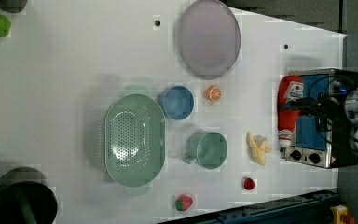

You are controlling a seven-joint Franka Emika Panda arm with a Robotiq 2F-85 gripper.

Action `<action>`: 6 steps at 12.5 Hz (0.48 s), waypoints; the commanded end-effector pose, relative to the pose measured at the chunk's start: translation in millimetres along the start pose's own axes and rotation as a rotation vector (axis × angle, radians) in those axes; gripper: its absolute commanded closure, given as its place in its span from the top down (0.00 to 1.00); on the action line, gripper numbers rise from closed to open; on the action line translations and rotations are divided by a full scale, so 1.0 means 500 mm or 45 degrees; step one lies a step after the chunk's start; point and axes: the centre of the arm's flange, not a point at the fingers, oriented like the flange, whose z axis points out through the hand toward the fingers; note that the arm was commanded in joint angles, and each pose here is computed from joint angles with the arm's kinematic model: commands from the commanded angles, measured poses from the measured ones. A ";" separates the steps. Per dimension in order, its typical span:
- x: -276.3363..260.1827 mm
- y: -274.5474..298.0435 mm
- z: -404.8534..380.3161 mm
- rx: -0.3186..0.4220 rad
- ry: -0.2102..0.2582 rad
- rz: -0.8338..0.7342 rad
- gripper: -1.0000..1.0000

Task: Pick ketchup from strainer and place it on the table

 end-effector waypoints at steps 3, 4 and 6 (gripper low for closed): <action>-0.005 -0.050 0.162 0.036 -0.065 -0.125 0.69; 0.000 -0.052 0.186 0.045 -0.055 -0.125 0.81; 0.002 -0.062 0.195 0.051 -0.051 -0.135 1.00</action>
